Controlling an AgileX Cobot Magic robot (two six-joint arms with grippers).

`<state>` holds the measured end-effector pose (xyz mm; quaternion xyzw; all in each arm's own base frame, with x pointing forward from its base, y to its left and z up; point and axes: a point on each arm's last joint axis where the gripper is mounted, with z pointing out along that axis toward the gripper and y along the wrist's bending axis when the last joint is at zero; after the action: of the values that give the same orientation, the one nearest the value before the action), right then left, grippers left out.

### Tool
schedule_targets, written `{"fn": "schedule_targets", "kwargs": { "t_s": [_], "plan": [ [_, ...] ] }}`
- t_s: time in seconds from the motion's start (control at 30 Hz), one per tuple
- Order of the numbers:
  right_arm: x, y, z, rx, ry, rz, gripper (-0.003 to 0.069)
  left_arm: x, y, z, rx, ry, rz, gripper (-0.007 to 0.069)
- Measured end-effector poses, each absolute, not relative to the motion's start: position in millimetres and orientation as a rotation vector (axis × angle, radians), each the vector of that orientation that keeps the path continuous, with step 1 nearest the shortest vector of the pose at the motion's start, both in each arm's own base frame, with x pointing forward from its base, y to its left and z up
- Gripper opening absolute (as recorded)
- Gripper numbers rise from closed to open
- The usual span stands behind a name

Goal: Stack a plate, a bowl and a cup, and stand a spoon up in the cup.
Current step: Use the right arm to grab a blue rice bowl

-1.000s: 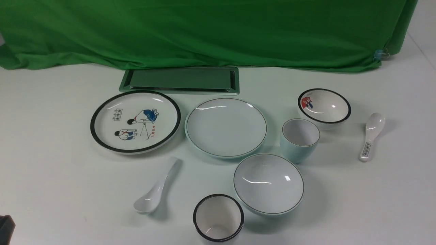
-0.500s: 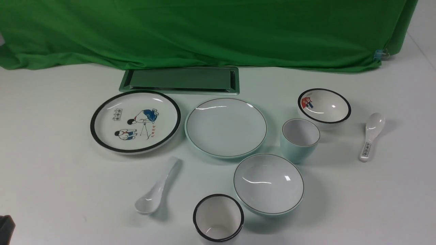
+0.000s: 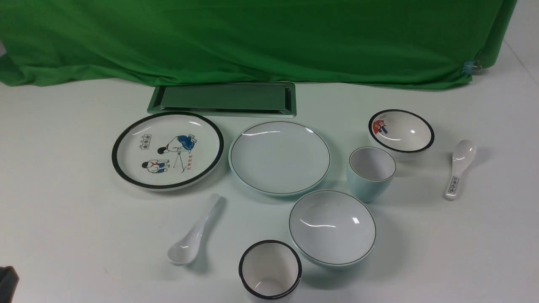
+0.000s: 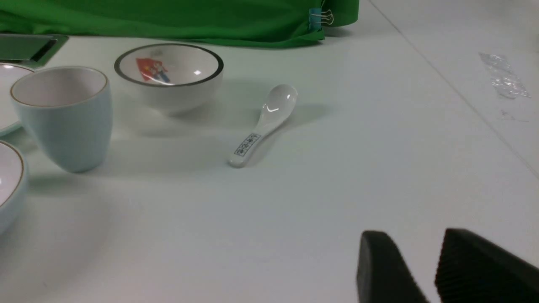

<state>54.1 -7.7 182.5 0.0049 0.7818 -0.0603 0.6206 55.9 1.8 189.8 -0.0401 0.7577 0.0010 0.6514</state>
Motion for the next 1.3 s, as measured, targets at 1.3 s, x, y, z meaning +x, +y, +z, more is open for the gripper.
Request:
{"fn": "schedule_targets", "kwargs": {
  "t_s": [1.3],
  "plan": [
    [116, 26, 332, -0.37, 1.955, 0.07, 0.0014, 133, -19, 345, 0.231, 2.427, -0.236, -0.0029]
  ]
}}
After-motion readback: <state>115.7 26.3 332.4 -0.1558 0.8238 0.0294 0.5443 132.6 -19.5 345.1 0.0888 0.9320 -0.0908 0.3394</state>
